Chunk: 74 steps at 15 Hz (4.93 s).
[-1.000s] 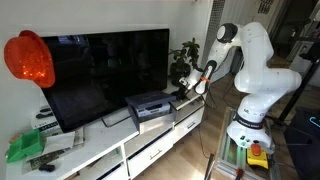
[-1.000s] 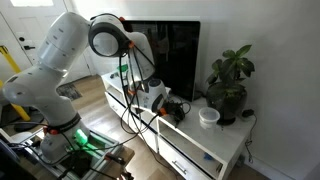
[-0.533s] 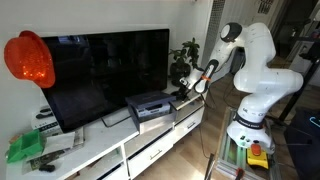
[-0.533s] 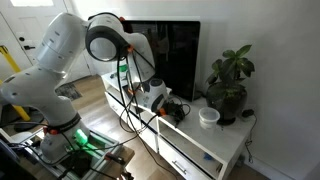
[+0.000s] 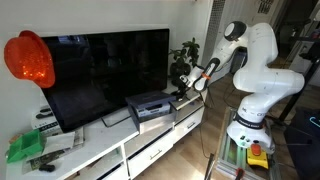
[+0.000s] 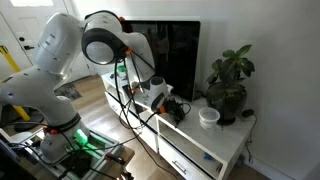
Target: Move the spectacle case to the top of the television stand then put the white glasses on the stand
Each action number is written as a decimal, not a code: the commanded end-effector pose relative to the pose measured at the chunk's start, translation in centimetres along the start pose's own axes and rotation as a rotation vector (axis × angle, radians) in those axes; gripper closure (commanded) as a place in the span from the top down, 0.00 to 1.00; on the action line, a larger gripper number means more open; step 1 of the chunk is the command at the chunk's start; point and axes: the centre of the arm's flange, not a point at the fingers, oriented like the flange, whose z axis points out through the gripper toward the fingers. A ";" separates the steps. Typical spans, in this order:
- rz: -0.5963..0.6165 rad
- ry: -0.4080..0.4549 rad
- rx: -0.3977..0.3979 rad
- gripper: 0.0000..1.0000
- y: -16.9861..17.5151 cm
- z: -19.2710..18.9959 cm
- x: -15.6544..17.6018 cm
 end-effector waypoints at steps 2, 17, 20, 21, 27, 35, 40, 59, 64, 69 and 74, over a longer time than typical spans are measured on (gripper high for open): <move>0.143 -0.021 0.017 1.00 1.6 -1.0 -0.5; 0.363 -0.027 0.047 0.50 3.8 -2.6 -1.0; 0.381 -0.023 0.021 0.43 4.4 -2.7 -1.3; 0.396 -0.022 0.016 0.44 4.6 -2.6 -1.4; 0.452 -0.043 0.004 0.38 5.4 -1.1 -2.5; 0.419 -0.082 0.040 0.37 4.8 1.2 -2.8; 0.390 -0.100 0.056 0.35 4.1 3.2 -3.0; 0.162 -0.032 0.058 0.26 2.6 4.9 -2.0; 0.142 -0.027 0.047 0.00 2.4 5.1 -1.9; 0.143 -0.025 0.045 0.01 2.3 5.0 -1.6; 0.129 -0.009 0.010 0.36 2.6 4.2 -1.1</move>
